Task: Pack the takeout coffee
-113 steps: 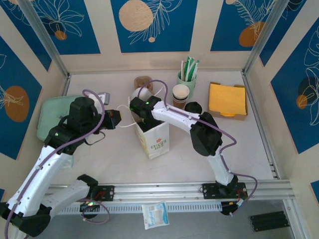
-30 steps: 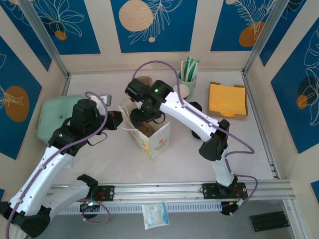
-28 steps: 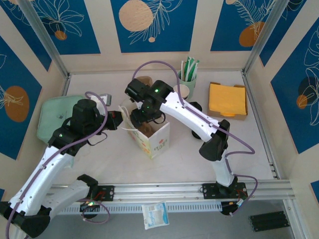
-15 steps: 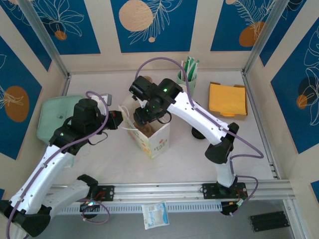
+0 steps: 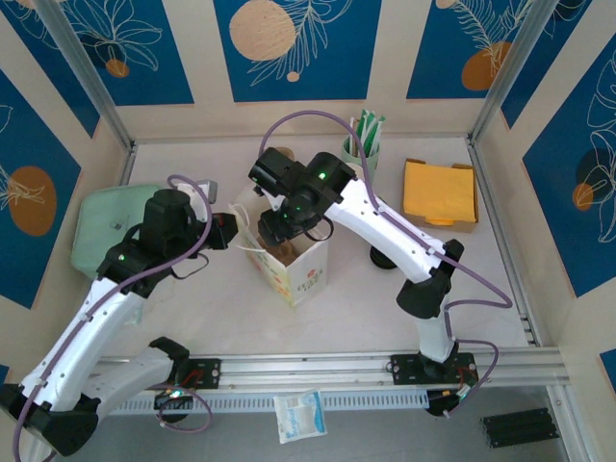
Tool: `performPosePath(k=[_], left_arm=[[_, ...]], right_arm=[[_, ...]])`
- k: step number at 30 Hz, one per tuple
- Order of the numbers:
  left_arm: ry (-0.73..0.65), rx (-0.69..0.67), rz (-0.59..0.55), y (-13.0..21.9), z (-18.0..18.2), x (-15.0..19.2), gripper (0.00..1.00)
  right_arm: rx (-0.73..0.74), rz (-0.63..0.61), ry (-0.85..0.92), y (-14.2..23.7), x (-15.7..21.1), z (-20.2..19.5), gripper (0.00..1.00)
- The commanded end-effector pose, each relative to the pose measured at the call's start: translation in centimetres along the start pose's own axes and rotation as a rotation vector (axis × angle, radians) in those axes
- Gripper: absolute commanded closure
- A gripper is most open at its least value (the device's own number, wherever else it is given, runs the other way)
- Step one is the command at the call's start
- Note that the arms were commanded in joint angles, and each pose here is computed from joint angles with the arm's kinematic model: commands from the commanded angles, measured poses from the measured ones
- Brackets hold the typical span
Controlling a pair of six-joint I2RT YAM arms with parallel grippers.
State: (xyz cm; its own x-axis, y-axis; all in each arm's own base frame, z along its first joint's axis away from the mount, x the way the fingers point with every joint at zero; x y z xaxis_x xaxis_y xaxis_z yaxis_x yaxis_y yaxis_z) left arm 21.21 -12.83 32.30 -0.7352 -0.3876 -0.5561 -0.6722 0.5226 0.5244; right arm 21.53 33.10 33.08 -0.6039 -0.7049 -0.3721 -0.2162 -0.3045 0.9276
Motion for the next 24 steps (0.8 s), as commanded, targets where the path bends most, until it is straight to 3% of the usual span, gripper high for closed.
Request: performPosePath(k=[1, 14, 24], left_arm=[[-0.024, 0.014, -0.034, 0.8, -0.8, -0.9, 0.89], [-0.033, 0.022, -0.043, 1.4, -1.3, -1.3, 0.78], [-0.035, 0.040, -0.051, 2.0, -1.9, -1.6, 0.61]], right_arm=[[-0.014, -0.022, 0.026, 2.1, 0.7, 0.4, 0.47], [-0.017, -0.034, 0.034, 2.9, 0.8, 0.7, 0.47], [-0.016, -0.063, 0.046, 4.4, 1.0, 1.0, 0.47]])
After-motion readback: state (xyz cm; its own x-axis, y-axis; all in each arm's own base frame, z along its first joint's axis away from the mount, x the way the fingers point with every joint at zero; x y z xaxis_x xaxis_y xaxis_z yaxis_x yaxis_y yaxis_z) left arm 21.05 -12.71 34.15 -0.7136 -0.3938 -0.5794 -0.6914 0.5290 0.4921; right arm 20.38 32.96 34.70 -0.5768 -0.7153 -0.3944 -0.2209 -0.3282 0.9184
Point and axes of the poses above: each hand's point on the last joint's axis, 136 mm out from that joint toward the fingers, its own y axis back along the fingers, its own z axis along the line the jaws close on, x = y × z, the point moved 6 cm from there along y, back along the fingers, and after that the axes turned 15 degrees about y, right-handed, at the moved point
